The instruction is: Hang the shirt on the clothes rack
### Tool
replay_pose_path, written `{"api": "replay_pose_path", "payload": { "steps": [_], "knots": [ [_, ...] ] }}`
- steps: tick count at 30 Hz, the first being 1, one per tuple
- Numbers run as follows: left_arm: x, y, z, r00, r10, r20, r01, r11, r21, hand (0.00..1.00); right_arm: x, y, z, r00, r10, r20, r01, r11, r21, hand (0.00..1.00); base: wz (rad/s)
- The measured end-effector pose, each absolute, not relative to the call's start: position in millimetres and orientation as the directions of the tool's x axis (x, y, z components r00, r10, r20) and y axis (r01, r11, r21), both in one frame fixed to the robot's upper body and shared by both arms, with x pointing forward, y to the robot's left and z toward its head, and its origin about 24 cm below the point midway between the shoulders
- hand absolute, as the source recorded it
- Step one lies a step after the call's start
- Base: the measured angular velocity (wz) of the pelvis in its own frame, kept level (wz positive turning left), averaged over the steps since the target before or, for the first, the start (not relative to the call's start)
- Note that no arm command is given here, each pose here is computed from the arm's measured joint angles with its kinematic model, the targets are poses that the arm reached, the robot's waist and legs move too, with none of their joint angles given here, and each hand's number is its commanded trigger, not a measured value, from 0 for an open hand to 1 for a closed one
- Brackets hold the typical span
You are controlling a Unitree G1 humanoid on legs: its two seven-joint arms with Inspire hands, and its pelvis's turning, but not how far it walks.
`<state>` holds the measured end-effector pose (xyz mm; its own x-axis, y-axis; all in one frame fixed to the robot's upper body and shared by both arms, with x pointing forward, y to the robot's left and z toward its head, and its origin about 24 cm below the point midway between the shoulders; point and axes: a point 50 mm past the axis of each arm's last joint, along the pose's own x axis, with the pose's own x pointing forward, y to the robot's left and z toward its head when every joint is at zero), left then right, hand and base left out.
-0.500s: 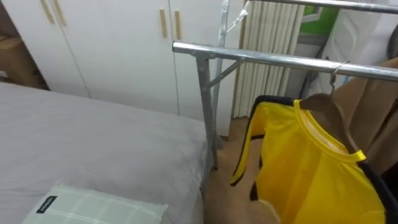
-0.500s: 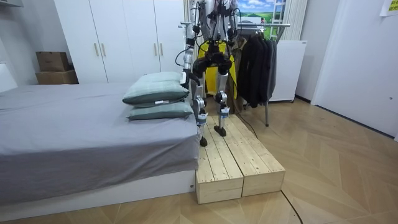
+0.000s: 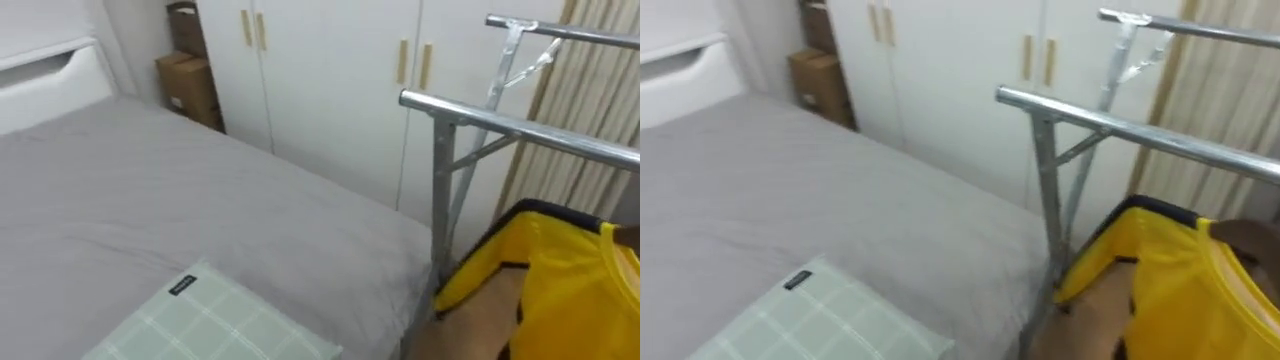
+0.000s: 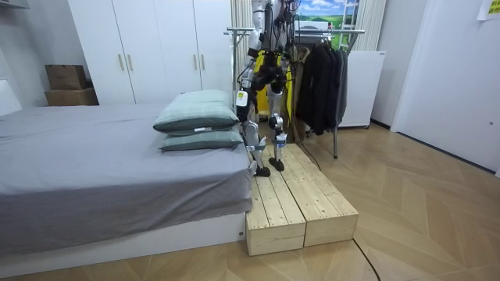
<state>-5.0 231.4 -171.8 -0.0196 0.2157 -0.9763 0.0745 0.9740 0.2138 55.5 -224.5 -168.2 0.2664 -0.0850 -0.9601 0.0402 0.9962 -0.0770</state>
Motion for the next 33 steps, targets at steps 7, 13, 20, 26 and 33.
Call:
{"api": "replay_pose_path", "payload": {
  "steps": [7,13,20,26,33],
  "knots": [
    [-5,231,-172,-0.009,0.207,-0.978,0.073,0.976,0.206,0.00,46,-230,-169,0.246,-0.117,-0.962,0.147,0.986,-0.082,0.00,0.41],
    [2,230,-172,0.021,0.201,-0.979,0.060,0.978,0.202,0.00,42,-237,-168,0.221,-0.159,-0.962,0.242,0.965,-0.104,0.00,0.92],
    [-11,238,-170,-0.007,0.212,-0.977,-0.039,0.976,0.212,0.00,37,-240,-168,0.212,-0.179,-0.961,0.341,0.935,-0.099,0.00,1.25],
    [-31,238,-169,-0.047,0.214,-0.976,-0.096,0.971,0.217,0.00,43,-243,-167,0.215,-0.199,-0.956,0.321,0.939,-0.123,0.00,0.99],
    [-48,240,-167,-0.104,0.217,-0.971,-0.153,0.961,0.232,0.00,46,-239,-167,0.212,-0.145,-0.966,0.172,0.979,-0.109,0.00,0.19]
  ]
}}
